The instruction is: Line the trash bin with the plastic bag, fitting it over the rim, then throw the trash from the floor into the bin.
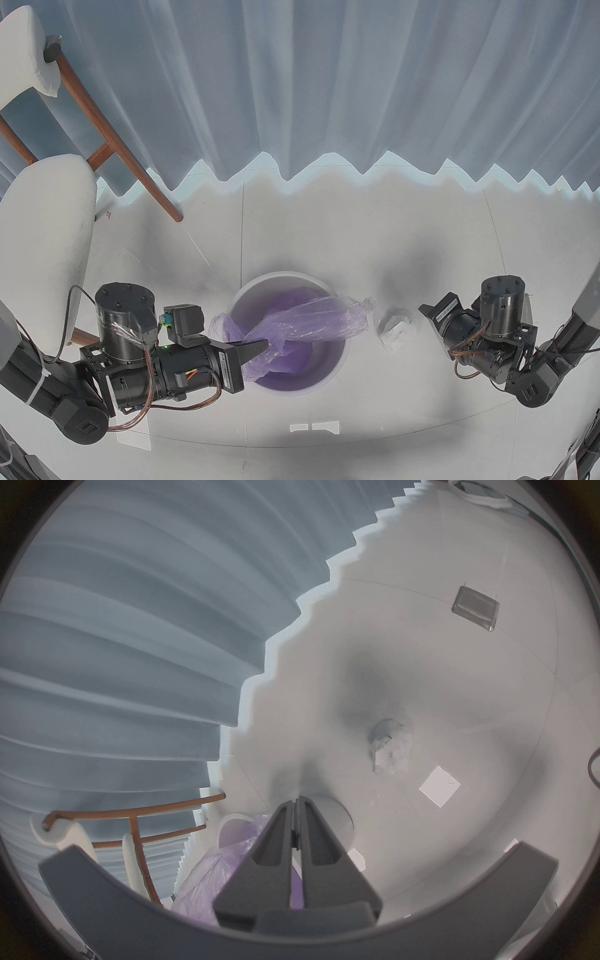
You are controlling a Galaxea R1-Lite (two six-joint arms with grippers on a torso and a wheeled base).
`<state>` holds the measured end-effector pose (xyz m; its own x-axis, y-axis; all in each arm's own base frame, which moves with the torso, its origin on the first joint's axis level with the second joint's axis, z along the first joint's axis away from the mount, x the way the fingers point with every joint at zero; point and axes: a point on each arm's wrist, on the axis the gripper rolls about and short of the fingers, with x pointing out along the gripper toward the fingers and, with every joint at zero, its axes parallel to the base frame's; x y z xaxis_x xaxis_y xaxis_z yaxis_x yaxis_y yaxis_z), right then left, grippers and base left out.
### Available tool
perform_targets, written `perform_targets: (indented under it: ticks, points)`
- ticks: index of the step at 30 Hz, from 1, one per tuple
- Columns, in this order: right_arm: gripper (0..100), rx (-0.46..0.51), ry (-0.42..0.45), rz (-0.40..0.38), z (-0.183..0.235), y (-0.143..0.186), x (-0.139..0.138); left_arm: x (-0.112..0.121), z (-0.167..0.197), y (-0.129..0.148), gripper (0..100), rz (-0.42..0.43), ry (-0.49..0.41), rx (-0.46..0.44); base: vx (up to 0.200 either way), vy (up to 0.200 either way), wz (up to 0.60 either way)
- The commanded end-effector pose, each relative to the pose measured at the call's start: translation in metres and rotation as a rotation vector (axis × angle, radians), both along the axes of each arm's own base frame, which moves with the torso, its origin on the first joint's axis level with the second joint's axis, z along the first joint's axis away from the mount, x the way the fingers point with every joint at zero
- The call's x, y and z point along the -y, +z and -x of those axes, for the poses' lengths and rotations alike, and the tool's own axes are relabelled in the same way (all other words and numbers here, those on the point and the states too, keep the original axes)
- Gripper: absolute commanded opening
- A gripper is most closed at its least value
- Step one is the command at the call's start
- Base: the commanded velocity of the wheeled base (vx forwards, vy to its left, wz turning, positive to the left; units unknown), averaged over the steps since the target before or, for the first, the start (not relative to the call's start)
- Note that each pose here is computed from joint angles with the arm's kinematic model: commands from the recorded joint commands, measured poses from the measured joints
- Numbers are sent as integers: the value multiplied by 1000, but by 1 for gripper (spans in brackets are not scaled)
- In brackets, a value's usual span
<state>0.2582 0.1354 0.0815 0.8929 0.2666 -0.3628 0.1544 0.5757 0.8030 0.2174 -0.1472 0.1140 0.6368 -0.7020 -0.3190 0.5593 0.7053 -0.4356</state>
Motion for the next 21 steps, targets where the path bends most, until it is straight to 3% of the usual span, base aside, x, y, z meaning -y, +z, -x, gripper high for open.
perform_targets:
  ticks: [1,5,9,10,15,21]
  points:
    - [0,16,-31,-88,-15,43,-6,-1,-3,0,0,-88,-11,90,0,0,0]
    - [0,-82,-37,-143,-14,71,-16,-2,-3,2,0,-145,-21,141,0,0,0]
    - [0,-213,60,-111,3,78,-33,-2,-3,2,0,-211,-57,215,0,0,0]
    - [100,-249,100,-90,13,79,-40,-2,-4,1,0,-240,-80,244,0,0,0]
    - [100,-248,171,-103,23,94,-62,4,-2,-2,0,-271,-156,279,0,0,0]
    - [100,-320,235,-52,33,95,-86,15,15,-6,0,-297,-240,284,0,0,0]
